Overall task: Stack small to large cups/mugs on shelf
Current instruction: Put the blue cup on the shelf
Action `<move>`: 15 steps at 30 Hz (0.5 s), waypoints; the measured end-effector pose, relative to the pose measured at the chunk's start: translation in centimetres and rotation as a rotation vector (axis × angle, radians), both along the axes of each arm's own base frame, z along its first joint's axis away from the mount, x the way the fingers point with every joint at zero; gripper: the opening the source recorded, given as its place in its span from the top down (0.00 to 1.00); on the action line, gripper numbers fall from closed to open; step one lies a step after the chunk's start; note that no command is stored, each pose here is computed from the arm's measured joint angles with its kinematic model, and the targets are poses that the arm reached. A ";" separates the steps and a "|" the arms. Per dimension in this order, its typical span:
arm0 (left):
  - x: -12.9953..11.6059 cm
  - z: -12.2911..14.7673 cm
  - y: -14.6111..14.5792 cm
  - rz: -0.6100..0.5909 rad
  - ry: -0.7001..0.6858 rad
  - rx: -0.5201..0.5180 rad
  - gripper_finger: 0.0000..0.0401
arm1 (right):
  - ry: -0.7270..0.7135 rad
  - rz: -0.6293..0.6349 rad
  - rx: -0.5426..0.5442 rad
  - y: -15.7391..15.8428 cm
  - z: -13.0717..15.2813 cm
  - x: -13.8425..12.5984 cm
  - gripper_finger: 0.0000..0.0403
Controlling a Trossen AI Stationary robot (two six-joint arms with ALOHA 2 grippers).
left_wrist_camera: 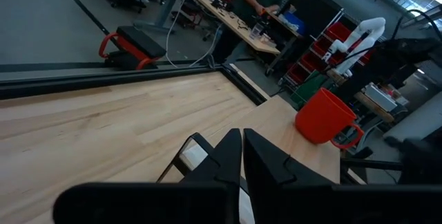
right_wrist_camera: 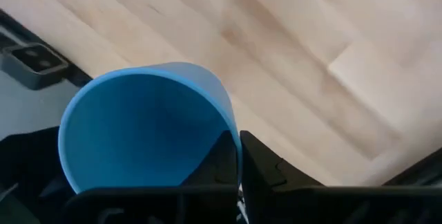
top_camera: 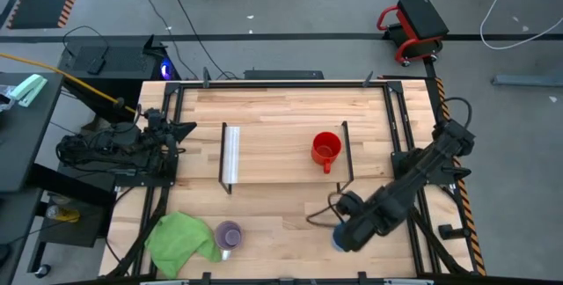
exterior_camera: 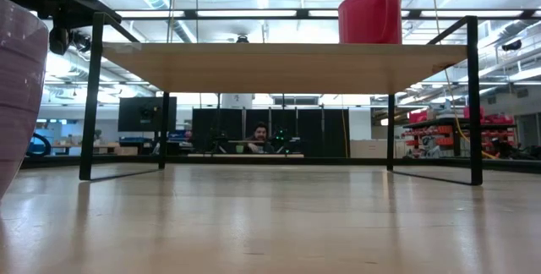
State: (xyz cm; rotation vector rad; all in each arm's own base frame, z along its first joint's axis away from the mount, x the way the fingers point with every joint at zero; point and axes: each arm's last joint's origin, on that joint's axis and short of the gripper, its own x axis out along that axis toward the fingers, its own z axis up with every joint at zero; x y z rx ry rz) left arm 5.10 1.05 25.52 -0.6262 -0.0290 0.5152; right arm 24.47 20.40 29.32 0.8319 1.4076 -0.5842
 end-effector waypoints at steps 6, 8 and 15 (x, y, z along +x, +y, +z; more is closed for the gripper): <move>0.0 -0.1 0.0 0.000 0.012 0.001 0.96 | -0.033 0.096 -0.049 -3.4 4.4 1.4 0.99; 0.0 -0.2 0.0 0.000 0.018 0.002 0.96 | -0.040 0.119 -0.059 -4.7 5.6 1.8 0.99; 0.0 -0.3 0.0 0.004 0.016 -0.019 0.95 | -0.127 0.184 -0.071 -8.9 8.6 3.4 0.99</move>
